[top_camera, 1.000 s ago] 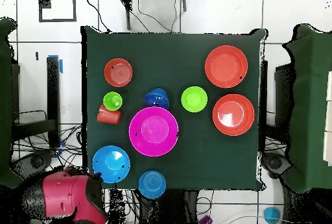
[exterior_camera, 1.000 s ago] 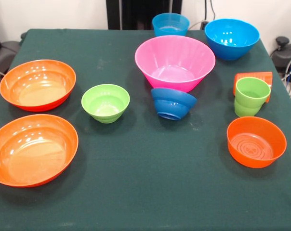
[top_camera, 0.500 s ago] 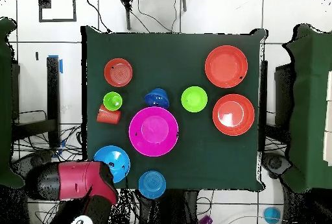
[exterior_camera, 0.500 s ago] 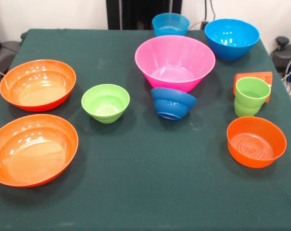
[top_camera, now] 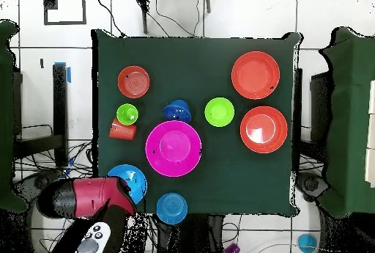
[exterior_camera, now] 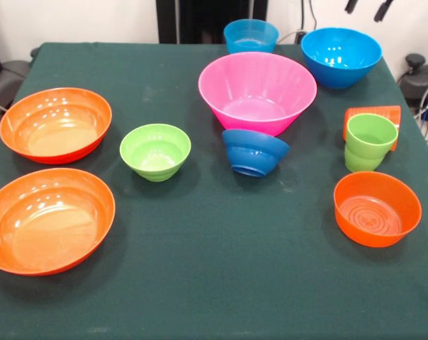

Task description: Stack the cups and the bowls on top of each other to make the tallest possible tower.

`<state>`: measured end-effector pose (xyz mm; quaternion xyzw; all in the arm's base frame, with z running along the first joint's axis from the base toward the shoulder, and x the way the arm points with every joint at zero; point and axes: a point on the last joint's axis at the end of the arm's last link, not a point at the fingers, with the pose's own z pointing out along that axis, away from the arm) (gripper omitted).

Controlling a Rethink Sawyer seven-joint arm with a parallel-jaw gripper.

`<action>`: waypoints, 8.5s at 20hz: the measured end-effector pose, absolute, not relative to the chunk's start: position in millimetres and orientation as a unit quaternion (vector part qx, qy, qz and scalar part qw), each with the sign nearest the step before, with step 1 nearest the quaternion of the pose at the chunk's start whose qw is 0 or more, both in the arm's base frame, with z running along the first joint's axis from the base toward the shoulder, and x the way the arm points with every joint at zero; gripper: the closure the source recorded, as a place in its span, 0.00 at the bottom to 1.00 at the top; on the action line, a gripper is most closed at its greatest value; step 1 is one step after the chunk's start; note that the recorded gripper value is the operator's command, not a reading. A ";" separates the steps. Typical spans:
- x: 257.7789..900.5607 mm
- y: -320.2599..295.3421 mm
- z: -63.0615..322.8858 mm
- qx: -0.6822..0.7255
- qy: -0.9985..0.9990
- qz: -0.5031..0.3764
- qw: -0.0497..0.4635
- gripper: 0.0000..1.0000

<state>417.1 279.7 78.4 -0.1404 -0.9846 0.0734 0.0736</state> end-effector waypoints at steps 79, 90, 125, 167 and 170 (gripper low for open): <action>444.1 132.7 53.1 -0.093 -0.988 0.078 0.094 0.00; 436.5 115.7 49.8 -0.059 -0.990 0.093 0.092 0.00; 411.8 198.5 45.5 0.017 -0.992 0.091 0.087 0.00; 422.6 289.5 78.0 -0.112 -0.989 0.073 0.060 0.00; 427.2 282.1 78.2 -0.120 -0.988 0.074 0.061 0.00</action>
